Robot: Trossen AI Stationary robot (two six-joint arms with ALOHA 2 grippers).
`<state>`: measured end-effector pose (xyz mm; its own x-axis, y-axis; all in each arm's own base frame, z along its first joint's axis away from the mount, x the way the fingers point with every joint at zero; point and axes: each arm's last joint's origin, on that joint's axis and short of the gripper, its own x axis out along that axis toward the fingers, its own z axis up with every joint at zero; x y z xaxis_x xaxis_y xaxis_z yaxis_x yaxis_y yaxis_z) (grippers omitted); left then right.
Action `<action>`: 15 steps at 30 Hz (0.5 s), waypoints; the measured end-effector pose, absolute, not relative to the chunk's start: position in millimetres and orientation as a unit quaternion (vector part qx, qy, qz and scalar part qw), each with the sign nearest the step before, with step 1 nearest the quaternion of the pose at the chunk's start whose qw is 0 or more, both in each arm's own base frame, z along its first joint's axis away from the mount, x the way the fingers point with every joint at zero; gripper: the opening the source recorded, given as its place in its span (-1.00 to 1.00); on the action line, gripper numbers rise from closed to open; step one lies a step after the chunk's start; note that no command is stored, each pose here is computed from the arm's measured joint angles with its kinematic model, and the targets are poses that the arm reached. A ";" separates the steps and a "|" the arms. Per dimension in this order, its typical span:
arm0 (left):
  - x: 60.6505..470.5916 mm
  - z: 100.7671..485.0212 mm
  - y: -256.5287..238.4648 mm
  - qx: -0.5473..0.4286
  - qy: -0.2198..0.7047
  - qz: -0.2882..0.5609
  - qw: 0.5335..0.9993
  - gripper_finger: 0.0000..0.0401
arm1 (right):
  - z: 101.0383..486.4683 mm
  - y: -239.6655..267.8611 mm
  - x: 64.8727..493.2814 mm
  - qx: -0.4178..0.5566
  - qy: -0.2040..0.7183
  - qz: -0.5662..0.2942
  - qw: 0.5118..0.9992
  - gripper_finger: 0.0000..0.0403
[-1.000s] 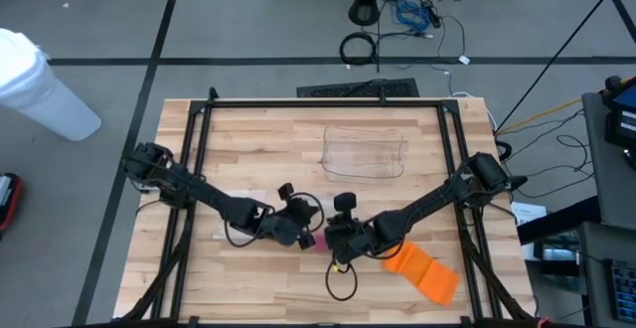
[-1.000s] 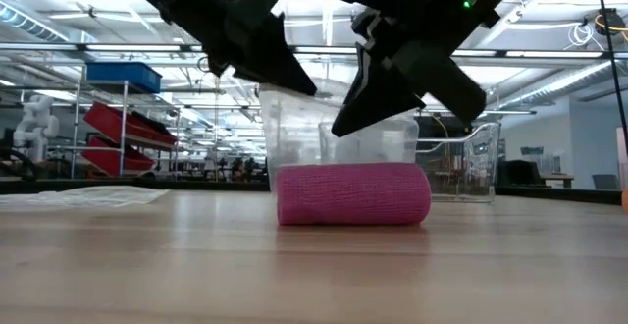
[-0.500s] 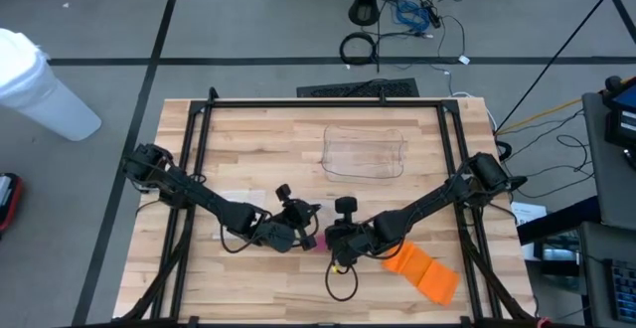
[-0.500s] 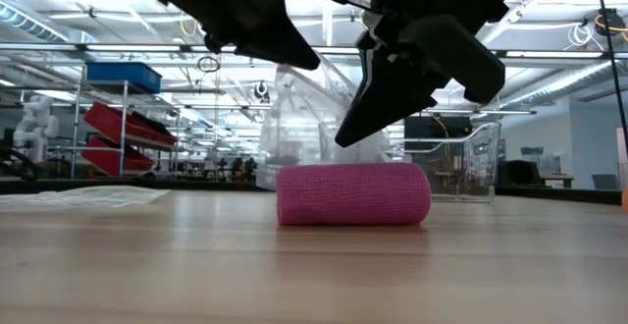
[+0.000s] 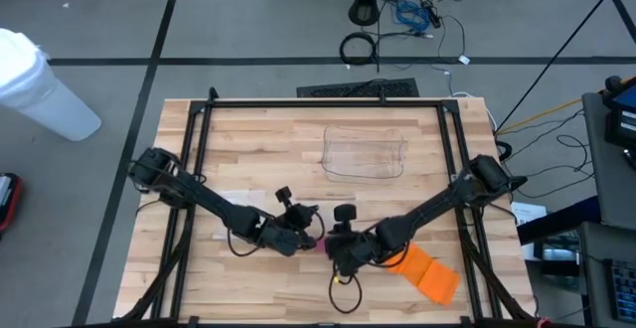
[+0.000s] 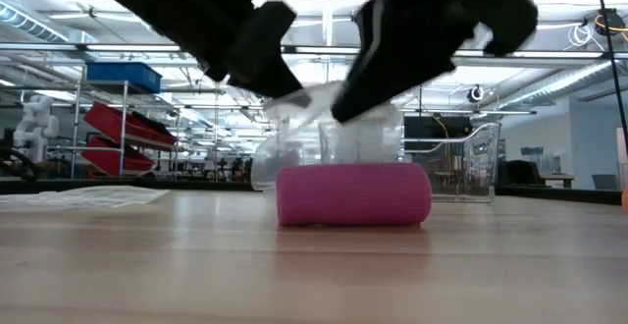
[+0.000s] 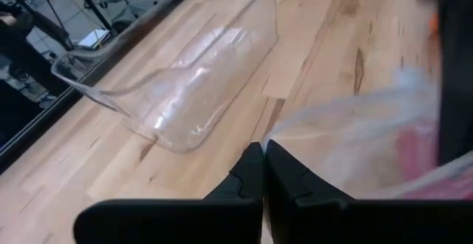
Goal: Roll bandage
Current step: Open the top transparent zip bag
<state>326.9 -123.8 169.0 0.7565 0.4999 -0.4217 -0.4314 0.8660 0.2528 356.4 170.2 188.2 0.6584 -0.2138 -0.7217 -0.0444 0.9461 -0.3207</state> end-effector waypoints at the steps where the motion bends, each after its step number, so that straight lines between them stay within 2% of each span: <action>1: 326.7 167.1 -124.8 0.073 0.247 0.248 0.934 -1.00 | 192.4 172.8 357.6 -0.161 0.404 -0.047 0.900 -0.34; 8: 318.9 168.7 -139.3 0.112 0.225 0.275 0.928 -1.00 | 213.0 193.5 359.2 -0.141 0.386 0.003 0.912 0.09; 15: 314.4 176.9 -151.2 0.166 0.197 0.316 0.913 -1.00 | 207.1 194.8 348.4 -0.141 0.428 -0.011 0.892 0.27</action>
